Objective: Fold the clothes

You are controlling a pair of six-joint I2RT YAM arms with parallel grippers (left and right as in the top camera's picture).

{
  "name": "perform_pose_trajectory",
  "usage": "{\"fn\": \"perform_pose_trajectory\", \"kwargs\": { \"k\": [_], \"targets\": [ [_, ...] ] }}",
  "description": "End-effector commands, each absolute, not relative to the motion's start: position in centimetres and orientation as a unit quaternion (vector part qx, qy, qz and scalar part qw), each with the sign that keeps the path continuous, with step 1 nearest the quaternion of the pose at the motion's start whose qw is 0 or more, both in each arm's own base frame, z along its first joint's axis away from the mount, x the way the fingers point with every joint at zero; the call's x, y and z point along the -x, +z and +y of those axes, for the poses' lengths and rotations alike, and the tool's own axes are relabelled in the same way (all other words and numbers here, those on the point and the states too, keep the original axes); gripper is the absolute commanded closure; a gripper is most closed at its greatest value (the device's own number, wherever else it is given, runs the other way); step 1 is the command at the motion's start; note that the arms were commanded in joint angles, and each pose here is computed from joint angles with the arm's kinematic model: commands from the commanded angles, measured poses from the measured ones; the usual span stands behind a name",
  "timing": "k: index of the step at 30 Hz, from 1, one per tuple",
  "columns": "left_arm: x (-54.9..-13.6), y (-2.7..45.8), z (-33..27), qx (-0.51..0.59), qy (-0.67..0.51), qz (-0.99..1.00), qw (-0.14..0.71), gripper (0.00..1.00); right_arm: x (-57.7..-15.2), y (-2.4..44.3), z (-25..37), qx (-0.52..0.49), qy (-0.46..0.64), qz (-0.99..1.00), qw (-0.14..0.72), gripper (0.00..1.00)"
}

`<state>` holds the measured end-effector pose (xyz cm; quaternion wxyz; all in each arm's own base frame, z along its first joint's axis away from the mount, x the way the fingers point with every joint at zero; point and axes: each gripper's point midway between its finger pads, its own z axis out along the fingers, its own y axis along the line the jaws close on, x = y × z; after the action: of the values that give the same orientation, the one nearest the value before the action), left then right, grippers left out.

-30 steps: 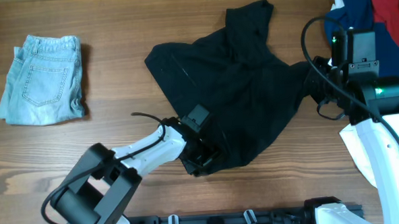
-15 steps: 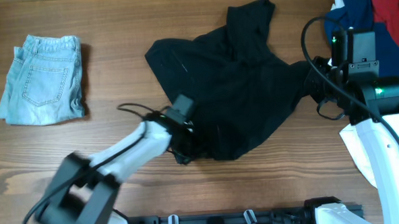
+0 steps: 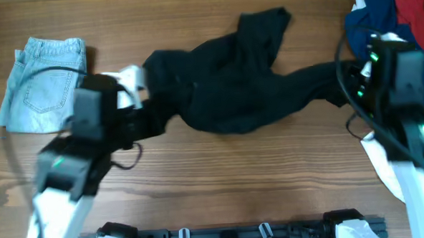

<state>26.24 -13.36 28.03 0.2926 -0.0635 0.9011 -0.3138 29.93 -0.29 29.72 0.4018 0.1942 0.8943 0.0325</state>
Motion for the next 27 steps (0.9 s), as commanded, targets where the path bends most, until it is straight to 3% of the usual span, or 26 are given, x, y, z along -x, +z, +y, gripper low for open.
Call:
{"fn": "perform_pose_trajectory", "kwargs": {
  "k": [1,8,27],
  "targets": [
    [-25.4,36.1,-10.4,0.020,-0.286,0.856,0.430,0.96,-27.4,35.8,-0.6,-0.171,0.046,0.846,0.503,0.96],
    [-22.0,44.9,-6.5,0.047,-0.248,0.783,0.568,0.96,-21.9,44.1,-1.9,-0.176,0.064,0.738,0.648,0.96],
    [-22.2,48.6,-6.4,0.033,-0.256,0.737,0.625,0.96,-16.2,52.7,-3.8,-0.179,0.041,0.632,0.753,0.96]
  ]
}}
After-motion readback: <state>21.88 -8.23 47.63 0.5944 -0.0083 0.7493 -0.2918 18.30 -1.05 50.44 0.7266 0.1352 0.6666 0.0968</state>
